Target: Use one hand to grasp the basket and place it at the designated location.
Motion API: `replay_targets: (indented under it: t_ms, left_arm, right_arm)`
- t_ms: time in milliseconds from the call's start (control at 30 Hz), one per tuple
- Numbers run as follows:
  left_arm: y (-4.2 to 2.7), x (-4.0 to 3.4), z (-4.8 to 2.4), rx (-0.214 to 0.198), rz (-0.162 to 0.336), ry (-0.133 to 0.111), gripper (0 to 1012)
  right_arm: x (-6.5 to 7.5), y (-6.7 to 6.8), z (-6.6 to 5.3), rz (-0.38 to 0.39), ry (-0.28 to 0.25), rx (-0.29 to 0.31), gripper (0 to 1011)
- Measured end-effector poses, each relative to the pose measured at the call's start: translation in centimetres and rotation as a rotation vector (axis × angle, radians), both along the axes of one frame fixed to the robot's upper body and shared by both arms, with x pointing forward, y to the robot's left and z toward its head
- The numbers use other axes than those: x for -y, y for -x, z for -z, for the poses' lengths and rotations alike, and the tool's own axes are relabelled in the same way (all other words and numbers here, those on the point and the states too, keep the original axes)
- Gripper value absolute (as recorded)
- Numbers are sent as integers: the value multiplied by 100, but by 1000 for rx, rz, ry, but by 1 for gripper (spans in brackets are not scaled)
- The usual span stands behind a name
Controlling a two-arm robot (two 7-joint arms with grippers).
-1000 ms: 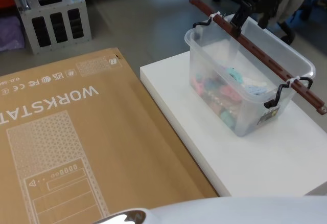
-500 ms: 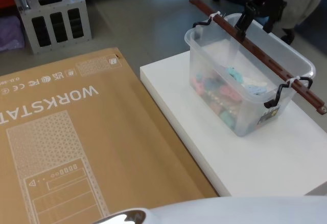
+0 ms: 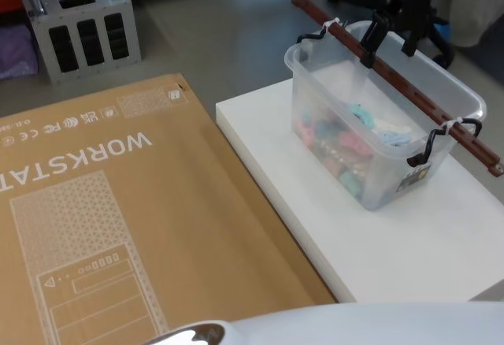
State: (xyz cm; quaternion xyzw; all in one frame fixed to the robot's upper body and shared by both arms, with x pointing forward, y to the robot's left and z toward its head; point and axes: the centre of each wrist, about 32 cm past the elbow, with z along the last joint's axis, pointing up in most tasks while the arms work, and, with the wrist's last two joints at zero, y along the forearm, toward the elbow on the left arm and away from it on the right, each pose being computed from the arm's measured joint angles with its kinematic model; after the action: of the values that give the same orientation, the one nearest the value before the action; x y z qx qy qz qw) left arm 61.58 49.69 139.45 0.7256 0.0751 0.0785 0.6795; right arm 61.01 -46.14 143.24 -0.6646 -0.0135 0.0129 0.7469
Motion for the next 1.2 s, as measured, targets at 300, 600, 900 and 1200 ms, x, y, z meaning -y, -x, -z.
replay_targets:
  t_ms: [300, 600, 900, 1200]
  left_arm:
    - [0, 0, 0, 0, 0, 0, 0]
    - [0, 0, 0, 0, 0, 0, 0]
    - [0, 0, 0, 0, 0, 0, 0]
    - [0, 0, 0, 0, 0, 0, 0]
  right_arm:
    - [-65, -107, 78, -31, -1, -28, 1000]
    - [-124, -189, 200, -56, 8, -67, 1000]
    - [-147, -193, 253, -60, 11, -83, 1000]
    - [-161, -136, 371, -53, 11, -114, 1000]
